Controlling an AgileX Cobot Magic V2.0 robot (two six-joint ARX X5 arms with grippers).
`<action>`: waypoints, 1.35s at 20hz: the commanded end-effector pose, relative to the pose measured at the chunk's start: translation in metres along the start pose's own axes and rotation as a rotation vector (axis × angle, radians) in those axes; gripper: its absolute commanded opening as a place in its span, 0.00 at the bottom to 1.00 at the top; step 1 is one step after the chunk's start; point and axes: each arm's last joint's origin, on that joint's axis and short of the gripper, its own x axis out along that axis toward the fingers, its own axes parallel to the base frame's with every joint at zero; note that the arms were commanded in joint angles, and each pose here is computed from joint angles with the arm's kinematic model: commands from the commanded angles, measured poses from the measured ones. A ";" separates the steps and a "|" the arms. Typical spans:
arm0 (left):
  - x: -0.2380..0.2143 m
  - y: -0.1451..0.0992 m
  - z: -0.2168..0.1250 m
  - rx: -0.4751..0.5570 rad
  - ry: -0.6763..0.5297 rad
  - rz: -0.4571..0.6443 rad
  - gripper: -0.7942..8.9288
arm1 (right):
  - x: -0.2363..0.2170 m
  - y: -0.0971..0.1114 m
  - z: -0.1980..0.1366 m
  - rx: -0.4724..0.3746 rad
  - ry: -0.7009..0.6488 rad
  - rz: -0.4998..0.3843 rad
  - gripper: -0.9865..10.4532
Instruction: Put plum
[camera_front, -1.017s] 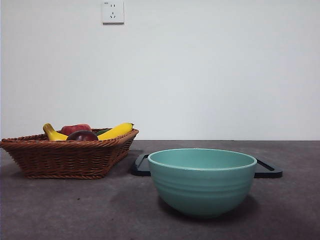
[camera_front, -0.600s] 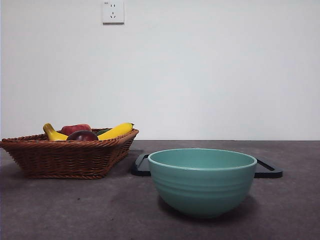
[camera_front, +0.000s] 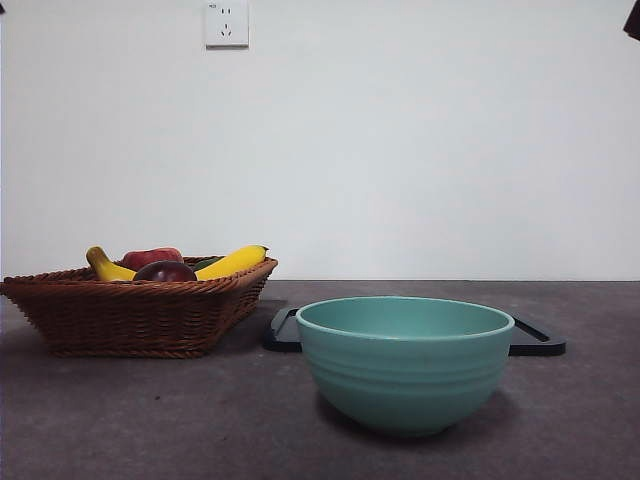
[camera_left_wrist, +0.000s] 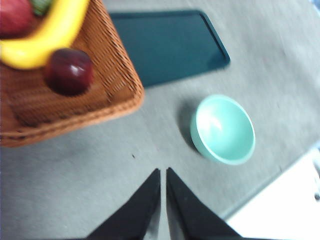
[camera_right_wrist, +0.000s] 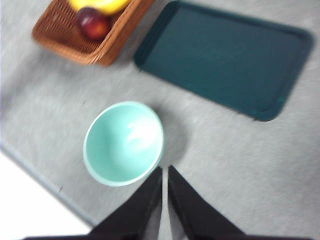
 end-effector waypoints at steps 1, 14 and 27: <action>0.003 -0.003 0.006 0.040 0.015 -0.026 0.10 | 0.000 0.005 0.004 -0.052 0.011 0.023 0.09; 0.009 -0.005 0.009 0.063 0.034 -0.047 0.57 | 0.003 0.008 0.004 -0.065 0.026 0.041 0.47; 0.010 -0.005 0.009 0.038 0.036 -0.039 0.60 | 0.003 0.008 0.004 -0.058 0.027 0.041 0.47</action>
